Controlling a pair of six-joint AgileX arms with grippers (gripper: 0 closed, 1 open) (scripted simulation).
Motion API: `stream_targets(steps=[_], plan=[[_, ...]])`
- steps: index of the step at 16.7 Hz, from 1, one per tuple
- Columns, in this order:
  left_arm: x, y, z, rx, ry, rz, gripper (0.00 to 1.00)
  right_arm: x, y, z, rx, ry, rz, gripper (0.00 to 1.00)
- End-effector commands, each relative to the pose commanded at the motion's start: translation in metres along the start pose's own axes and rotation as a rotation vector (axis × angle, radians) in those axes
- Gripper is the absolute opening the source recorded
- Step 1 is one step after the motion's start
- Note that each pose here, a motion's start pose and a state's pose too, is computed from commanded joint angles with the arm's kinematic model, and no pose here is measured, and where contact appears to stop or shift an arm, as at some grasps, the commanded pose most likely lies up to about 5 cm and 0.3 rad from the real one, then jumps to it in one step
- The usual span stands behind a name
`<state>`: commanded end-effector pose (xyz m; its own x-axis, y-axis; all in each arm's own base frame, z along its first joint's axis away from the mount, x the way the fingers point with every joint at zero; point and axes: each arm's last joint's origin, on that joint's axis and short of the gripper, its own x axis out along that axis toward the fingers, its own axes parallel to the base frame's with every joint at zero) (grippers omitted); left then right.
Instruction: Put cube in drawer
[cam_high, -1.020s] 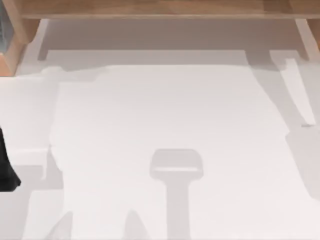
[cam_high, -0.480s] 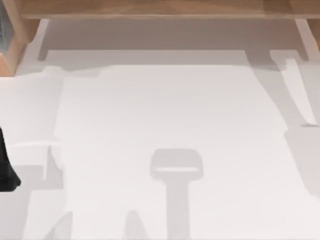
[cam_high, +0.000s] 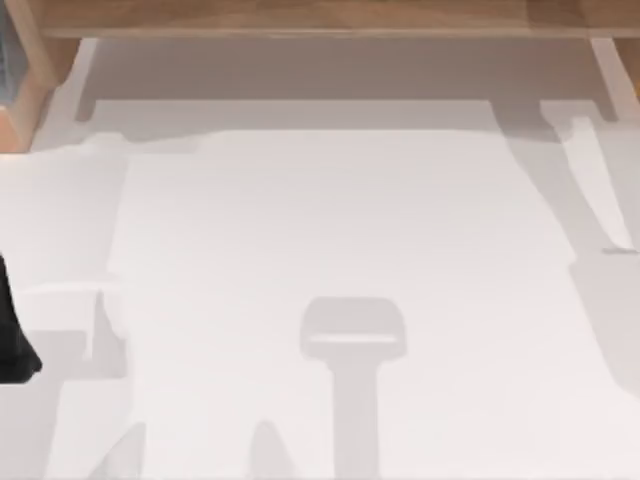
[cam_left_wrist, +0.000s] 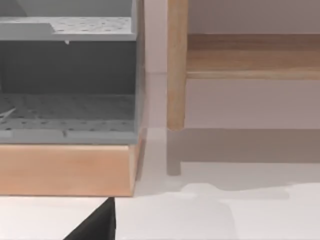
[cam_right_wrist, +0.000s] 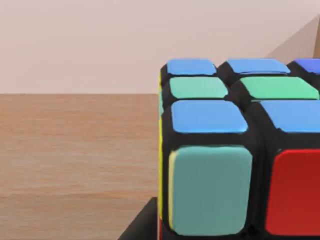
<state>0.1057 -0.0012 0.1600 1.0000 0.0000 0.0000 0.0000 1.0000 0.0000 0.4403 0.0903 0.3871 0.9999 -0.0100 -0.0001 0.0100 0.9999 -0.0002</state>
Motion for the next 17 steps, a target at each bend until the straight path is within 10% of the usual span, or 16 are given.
stream_targets(steps=[3, 17], plan=[[0.0, 0.0, 0.0, 0.0, 0.0, 0.0, 1.0, 0.0, 0.0, 0.0, 0.0, 0.0, 0.0, 0.0], [0.0, 0.0, 0.0, 0.0, 0.0, 0.0, 1.0, -0.021, 0.001, 0.021, 0.002, -0.002, 0.003, 0.0]])
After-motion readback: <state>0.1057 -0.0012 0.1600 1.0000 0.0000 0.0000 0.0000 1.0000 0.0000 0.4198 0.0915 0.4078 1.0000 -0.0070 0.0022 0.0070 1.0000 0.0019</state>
